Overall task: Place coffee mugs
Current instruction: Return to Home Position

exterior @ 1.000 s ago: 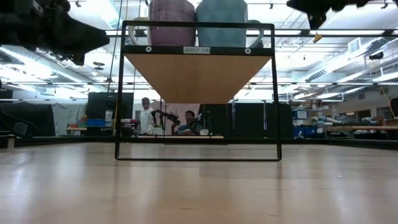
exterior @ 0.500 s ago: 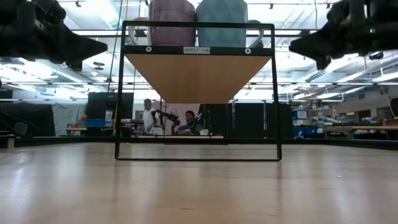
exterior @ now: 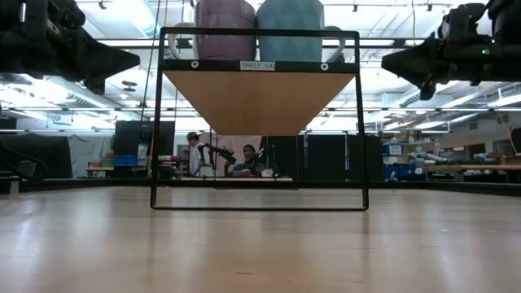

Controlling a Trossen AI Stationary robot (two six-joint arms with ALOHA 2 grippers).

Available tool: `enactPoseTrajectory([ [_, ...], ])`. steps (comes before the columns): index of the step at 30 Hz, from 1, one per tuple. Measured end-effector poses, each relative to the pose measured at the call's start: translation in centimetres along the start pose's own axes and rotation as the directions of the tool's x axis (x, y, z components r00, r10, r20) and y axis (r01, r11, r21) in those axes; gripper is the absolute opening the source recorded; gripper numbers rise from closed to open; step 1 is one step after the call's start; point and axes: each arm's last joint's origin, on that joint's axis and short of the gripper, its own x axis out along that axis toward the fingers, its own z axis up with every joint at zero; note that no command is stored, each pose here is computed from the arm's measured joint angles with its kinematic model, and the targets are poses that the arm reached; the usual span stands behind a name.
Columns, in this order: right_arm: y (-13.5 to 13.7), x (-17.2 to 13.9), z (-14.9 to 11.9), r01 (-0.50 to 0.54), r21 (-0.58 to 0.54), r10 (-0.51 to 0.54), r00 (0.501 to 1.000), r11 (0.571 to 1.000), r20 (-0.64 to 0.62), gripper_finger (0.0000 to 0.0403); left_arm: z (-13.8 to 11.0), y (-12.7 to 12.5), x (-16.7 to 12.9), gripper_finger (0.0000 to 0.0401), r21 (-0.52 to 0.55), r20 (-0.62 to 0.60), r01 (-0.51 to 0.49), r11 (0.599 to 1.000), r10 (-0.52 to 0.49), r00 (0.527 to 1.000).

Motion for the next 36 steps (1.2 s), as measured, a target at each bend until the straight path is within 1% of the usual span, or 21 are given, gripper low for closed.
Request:
enactPoseTrajectory([
  [6, 0.02, 0.01, 0.22, 0.002, 0.004, -0.002, 1.0, 1.0, 0.021, 0.008, -0.04, 0.0, 0.01, 0.0015, -0.03, -0.002, 0.0, 1.0, 0.0, 1.0],
  [36, 0.02, 0.02, 0.23, 0.004, 0.001, -0.004, 1.0, 1.0, 0.021, 0.008, -0.06, 0.0, 0.01, 0.0016, -0.023, -0.003, 0.0, 1.0, 0.0, 1.0],
])
